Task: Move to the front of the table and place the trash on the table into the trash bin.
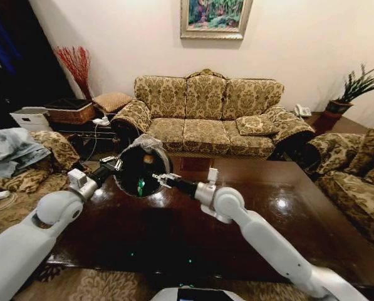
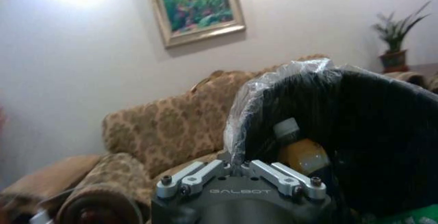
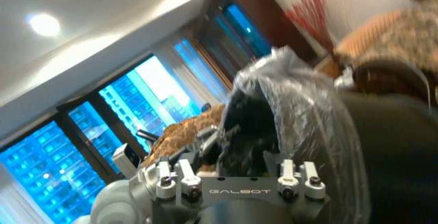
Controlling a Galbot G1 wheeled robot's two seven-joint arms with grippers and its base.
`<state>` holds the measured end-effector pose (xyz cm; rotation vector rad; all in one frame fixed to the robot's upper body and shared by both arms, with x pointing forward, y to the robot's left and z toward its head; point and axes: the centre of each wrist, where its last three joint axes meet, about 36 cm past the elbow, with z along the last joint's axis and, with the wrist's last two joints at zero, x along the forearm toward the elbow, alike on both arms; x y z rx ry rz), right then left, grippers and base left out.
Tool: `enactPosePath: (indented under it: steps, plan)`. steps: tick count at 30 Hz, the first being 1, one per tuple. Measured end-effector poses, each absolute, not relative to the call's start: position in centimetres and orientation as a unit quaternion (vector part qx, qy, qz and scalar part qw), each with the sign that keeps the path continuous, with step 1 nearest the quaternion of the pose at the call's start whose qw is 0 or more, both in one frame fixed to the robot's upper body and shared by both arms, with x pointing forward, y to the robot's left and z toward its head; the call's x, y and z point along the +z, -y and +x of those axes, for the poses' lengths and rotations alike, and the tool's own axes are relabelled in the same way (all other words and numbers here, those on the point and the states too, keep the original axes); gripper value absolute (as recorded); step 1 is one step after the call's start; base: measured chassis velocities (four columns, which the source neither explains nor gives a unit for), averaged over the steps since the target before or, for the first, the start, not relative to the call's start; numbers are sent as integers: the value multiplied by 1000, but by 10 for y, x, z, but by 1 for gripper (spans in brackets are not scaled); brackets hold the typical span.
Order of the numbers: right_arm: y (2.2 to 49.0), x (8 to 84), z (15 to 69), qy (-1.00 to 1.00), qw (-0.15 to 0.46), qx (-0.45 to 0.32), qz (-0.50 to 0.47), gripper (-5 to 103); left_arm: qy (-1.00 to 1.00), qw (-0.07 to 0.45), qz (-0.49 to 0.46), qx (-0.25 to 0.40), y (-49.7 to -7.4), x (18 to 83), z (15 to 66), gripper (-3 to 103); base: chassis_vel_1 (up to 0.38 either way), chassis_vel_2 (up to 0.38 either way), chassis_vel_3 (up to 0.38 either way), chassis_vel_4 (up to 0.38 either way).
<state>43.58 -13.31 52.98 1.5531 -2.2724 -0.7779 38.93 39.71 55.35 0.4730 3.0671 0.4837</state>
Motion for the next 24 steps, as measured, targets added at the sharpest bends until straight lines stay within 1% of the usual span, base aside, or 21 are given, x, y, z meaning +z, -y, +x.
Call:
enactPosePath:
  steps: [1,2,3,5,6,8,9,10,12,13,15,17,18,20,24]
  plan:
    - [137,529,436,791,125,-260,540,68,-978,-7,143,153,-397,554,389,2,0,0,0,0]
    - [144,527,437,800,95,-244,540,73,-980,-17,131,151,-396,556,389,2,0,0,0,0]
    - [144,527,437,800,95,-244,540,73,-980,-17,131,151,-396,556,389,2,0,0,0,0]
    - [165,520,437,824,21,-221,522,84,-984,-41,97,140,-397,563,389,2,0,0,0,0]
    - [165,520,437,824,21,-221,522,84,-984,-41,97,140,-397,563,389,2,0,0,0,0]
    - [188,515,435,853,-48,-186,485,95,-986,-62,69,138,-399,572,389,2,0,0,0,0]
    - [188,515,435,853,-48,-186,485,95,-986,-62,69,138,-399,572,389,2,0,0,0,0]
    - [197,512,432,864,-73,-173,467,98,-986,-74,54,137,-400,576,388,2,0,0,0,0]
    - [220,508,422,902,-115,-127,396,100,-987,-99,16,125,-402,586,387,2,0,0,0,0]
    - [220,508,422,902,-115,-127,396,100,-987,-99,16,125,-402,586,387,2,0,0,0,0]
    - [239,507,412,935,-137,-101,312,100,-987,-111,-2,116,-402,592,386,2,0,0,0,0]
    - [257,504,402,956,-144,-93,239,100,-987,-117,-8,107,-401,595,384,2,0,0,0,0]
    - [257,504,402,956,-144,-93,239,100,-987,-117,-8,107,-401,595,384,2,0,0,0,0]
    - [269,493,380,969,-133,-97,186,100,-989,-114,-14,90,-400,597,381,2,0,0,0,0]
    - [272,485,353,973,-122,-111,161,100,-991,-104,-24,75,-402,606,373,2,0,0,0,0]
